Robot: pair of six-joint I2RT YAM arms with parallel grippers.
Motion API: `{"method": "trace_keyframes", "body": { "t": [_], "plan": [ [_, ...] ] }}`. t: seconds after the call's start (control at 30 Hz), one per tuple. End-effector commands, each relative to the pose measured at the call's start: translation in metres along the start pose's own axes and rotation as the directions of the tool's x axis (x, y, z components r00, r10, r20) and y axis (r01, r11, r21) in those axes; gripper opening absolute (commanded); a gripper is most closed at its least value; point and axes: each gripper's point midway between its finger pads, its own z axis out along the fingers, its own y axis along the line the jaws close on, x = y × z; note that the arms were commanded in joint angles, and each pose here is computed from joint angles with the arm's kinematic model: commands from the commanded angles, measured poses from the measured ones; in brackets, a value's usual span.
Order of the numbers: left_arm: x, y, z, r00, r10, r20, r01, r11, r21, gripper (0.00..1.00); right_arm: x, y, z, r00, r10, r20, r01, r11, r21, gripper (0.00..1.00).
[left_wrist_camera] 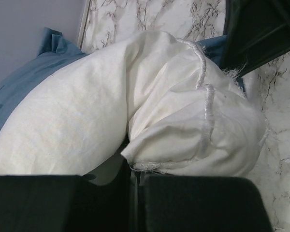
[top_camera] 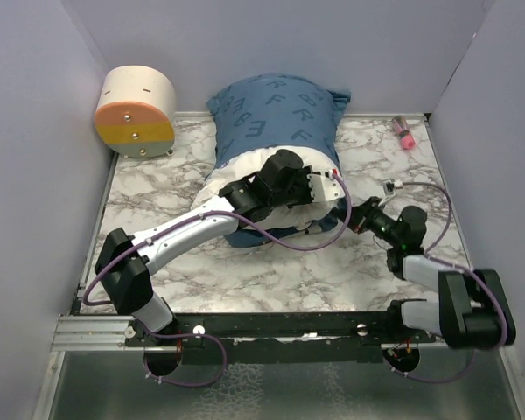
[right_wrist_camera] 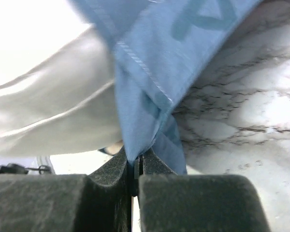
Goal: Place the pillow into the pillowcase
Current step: Stuff the pillow into the pillowcase.
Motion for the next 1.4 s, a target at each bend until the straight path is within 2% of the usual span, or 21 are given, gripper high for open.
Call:
{"method": "trace_keyframes", "body": {
  "t": [0.0, 0.13, 0.23, 0.33, 0.47, 0.6, 0.7, 0.8, 0.9, 0.97, 1.07, 1.13, 1.27, 1.37],
  "plan": [
    [-0.019, 0.036, -0.011, 0.996, -0.044, 0.082, 0.053, 0.993, -0.108, 0.0, -0.006, 0.071, -0.033, 0.986, -0.146, 0.083, 0.162, 0.958, -0.235, 0.01],
    [-0.004, 0.03, 0.011, 0.993, -0.108, 0.046, 0.111, 0.991, -0.078, 0.0, -0.008, 0.13, -0.068, 0.962, -0.232, 0.141, 0.269, 0.885, -0.381, 0.01],
    [0.011, 0.032, 0.029, 0.988, -0.154, 0.001, 0.153, 0.983, -0.097, 0.0, -0.001, 0.16, -0.088, 0.975, -0.174, 0.139, 0.221, 0.839, -0.497, 0.01],
    [0.04, 0.03, 0.054, 0.979, -0.183, -0.092, 0.171, 0.977, -0.124, 0.0, -0.003, 0.175, -0.097, 0.972, -0.183, 0.147, 0.234, 0.812, -0.535, 0.01],
    [0.07, 0.035, 0.071, 0.955, -0.252, -0.157, 0.226, 0.959, -0.169, 0.0, -0.013, 0.196, -0.107, 0.965, -0.192, 0.179, 0.261, 0.774, -0.576, 0.01],
    [0.111, 0.044, 0.079, 0.902, -0.351, -0.249, 0.287, 0.922, -0.262, 0.0, -0.017, 0.206, -0.11, 0.963, -0.208, 0.173, 0.27, 0.759, -0.592, 0.01],
    [0.143, 0.054, 0.076, 0.835, -0.479, -0.27, 0.383, 0.859, -0.34, 0.0, -0.017, 0.206, -0.111, 0.966, -0.202, 0.16, 0.257, 0.766, -0.589, 0.01],
    [0.16, 0.051, 0.068, 0.802, -0.529, -0.276, 0.411, 0.825, -0.388, 0.0, -0.021, 0.217, -0.117, 0.964, -0.208, 0.167, 0.266, 0.748, -0.608, 0.01],
    [0.156, 0.056, 0.054, 0.801, -0.569, -0.185, 0.448, 0.775, -0.445, 0.0, -0.031, 0.236, -0.125, 0.954, -0.234, 0.188, 0.299, 0.715, -0.632, 0.01],
    [0.141, 0.061, 0.041, 0.807, -0.588, -0.063, 0.5, 0.736, -0.457, 0.0, -0.035, 0.243, -0.126, 0.953, -0.244, 0.179, 0.301, 0.708, -0.639, 0.01],
    [0.088, 0.088, 0.013, 0.795, -0.568, 0.212, 0.594, 0.661, -0.457, 0.0, -0.031, 0.244, -0.123, 0.955, -0.262, 0.141, 0.289, 0.704, -0.648, 0.01],
    [0.062, 0.107, -0.008, 0.777, -0.534, 0.335, 0.628, 0.616, -0.475, 0.0, -0.027, 0.248, -0.125, 0.951, -0.283, 0.126, 0.293, 0.688, -0.664, 0.01],
    [0.038, 0.144, -0.044, 0.737, -0.454, 0.501, 0.676, 0.493, -0.548, 0.0, -0.013, 0.254, -0.129, 0.94, -0.326, 0.1, 0.301, 0.657, -0.691, 0.01],
    [0.027, 0.158, -0.058, 0.716, -0.394, 0.576, 0.698, 0.417, -0.582, 0.0, 0.002, 0.252, -0.133, 0.934, -0.35, 0.069, 0.292, 0.639, -0.712, 0.01]
  ]
}}
